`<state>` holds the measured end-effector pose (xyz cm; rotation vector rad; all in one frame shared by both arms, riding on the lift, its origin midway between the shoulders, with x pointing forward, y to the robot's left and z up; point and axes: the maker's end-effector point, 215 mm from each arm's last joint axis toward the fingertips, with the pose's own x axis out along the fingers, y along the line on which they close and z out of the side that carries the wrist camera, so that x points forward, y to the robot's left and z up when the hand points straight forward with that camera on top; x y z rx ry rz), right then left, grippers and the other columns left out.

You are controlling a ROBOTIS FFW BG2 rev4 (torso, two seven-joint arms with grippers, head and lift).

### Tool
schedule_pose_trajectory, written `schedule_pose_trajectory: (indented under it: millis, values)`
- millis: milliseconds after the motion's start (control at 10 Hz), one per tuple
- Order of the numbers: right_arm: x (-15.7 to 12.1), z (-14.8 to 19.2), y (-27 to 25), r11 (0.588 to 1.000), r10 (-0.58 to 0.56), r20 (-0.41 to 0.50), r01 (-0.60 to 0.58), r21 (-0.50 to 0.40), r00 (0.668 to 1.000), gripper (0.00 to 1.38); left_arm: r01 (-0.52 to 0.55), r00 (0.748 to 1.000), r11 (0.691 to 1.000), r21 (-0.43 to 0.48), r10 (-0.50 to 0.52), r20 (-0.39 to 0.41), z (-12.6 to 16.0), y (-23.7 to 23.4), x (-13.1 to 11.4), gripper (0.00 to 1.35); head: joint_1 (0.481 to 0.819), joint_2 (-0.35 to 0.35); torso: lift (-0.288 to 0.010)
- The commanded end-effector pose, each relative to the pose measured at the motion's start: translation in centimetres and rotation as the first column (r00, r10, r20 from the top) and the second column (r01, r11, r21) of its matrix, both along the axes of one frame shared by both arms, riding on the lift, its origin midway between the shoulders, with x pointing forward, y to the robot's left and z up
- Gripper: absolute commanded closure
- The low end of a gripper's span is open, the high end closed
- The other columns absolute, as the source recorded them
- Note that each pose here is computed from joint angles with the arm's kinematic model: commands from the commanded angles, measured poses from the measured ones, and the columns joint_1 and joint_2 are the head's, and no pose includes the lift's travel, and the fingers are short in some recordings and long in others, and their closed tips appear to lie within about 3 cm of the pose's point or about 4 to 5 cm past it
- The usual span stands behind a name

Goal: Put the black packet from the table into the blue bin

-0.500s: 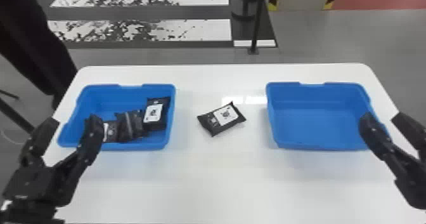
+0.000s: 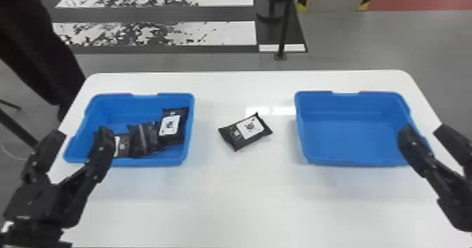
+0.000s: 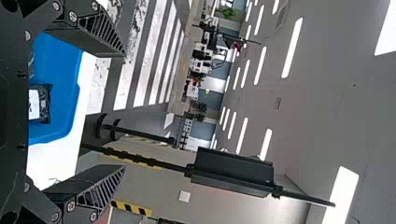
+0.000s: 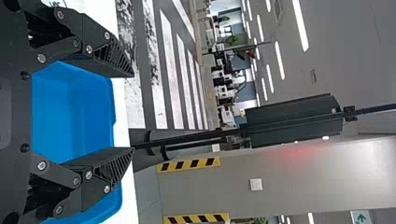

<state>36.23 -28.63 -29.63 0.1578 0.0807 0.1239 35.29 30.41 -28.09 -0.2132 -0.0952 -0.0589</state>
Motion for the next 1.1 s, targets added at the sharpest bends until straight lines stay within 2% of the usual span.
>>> schedule_pose_trajectory:
  millis: [0,200,300,500,600,800,1000]
  values:
    - [0.0,-0.1,0.0,1.000,-0.001,-0.002,0.001,0.001,1.000,0.50,0.001,1.000,1.000,0.001,-0.001,0.005,0.2,-0.1,0.0,0.19,0.695,0.029,-0.110]
    - [0.0,-0.1,0.0,1.000,-0.001,-0.002,0.001,0.003,1.000,0.50,0.054,0.998,0.998,0.021,-0.054,0.025,0.8,-2.4,0.8,0.19,0.695,0.025,-0.110]
    - [0.0,-0.1,0.0,1.000,-0.001,-0.002,0.001,0.001,1.000,0.50,0.120,0.993,0.992,0.043,-0.120,0.015,0.6,-5.0,1.9,0.19,0.695,0.010,-0.110]
    - [0.1,0.0,0.0,1.000,-0.001,0.002,0.001,-0.003,1.000,0.50,0.223,0.975,0.971,0.084,-0.222,-0.019,-0.6,-8.8,4.2,0.19,0.695,-0.044,-0.110]
    - [0.1,-0.1,-0.1,1.000,-0.002,0.000,0.002,-0.002,1.000,0.50,0.256,0.967,0.962,0.089,-0.254,-0.034,-1.5,-10.1,5.5,0.19,0.695,-0.096,-0.110]
    - [0.2,-0.2,0.0,1.000,-0.001,-0.001,0.001,-0.004,1.000,0.50,0.344,0.938,0.929,0.133,-0.334,-0.095,-3.4,-13.7,7.8,0.18,0.695,-0.127,-0.110]
    - [0.4,-0.4,0.1,1.000,0.000,-0.002,0.000,-0.007,1.000,0.50,0.439,0.898,0.873,0.211,-0.419,-0.136,-4.1,-18.1,10.2,0.18,0.695,-0.177,-0.110]
